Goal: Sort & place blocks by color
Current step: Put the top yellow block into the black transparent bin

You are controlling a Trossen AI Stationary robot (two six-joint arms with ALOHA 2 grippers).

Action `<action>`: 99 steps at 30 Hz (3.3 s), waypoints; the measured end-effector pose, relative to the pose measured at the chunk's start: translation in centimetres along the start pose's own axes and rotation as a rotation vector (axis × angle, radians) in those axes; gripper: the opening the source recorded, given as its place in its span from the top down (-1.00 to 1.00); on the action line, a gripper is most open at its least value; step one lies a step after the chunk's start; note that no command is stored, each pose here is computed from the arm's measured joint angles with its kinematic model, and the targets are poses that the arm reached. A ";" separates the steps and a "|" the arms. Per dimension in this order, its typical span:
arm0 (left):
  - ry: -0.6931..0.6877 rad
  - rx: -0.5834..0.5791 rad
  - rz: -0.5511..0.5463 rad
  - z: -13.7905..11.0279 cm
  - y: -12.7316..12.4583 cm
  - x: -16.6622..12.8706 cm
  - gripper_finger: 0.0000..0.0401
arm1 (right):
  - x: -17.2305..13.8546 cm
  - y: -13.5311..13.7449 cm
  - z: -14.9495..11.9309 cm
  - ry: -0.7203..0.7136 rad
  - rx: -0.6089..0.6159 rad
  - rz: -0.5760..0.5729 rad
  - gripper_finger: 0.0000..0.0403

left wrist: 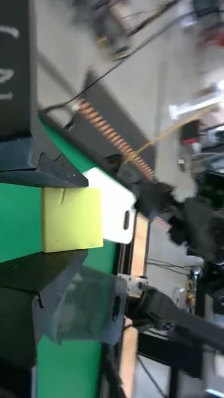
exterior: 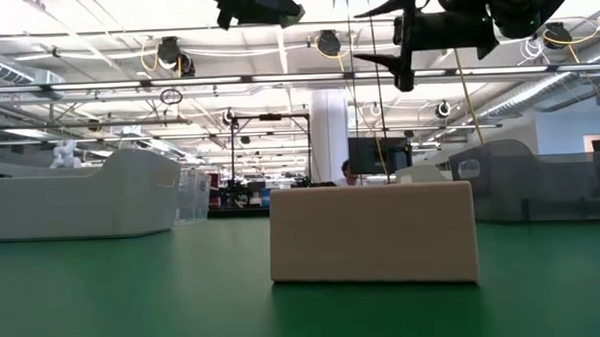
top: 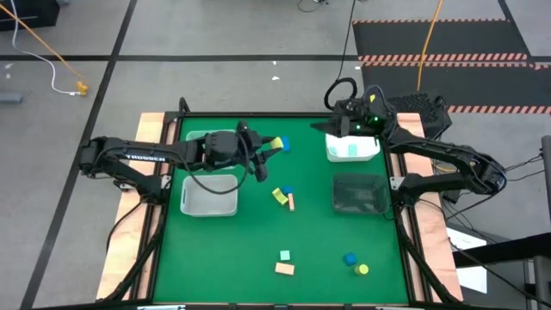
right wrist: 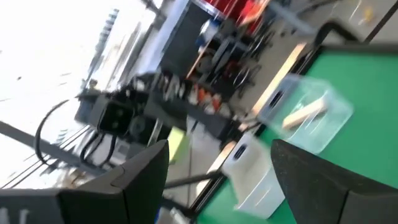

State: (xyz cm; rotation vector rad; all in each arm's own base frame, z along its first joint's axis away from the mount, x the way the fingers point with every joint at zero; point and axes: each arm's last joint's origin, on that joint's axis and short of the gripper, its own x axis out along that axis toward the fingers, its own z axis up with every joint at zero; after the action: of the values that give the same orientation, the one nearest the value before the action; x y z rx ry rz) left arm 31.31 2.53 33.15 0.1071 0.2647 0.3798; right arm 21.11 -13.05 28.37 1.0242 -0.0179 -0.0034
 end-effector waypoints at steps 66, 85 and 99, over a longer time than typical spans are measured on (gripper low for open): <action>0.032 0.244 0.134 -2.7 -0.9 4.7 -0.01 | 3.2 -0.9 -4.4 -0.023 -0.025 -0.254 0.79; 0.298 -0.170 0.194 -9.8 1.6 9.9 -0.01 | -6.3 2.6 -9.8 0.377 0.190 -0.642 0.79; 0.346 -0.545 0.302 -14.2 3.1 12.9 -0.01 | -7.3 1.4 -12.4 0.573 0.249 -0.912 0.70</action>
State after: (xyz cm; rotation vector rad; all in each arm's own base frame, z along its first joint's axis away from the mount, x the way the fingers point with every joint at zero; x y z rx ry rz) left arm 37.82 11.08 16.97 -0.4634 0.4792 0.7594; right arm 14.05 -1.68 23.04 1.1744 0.9905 -0.5481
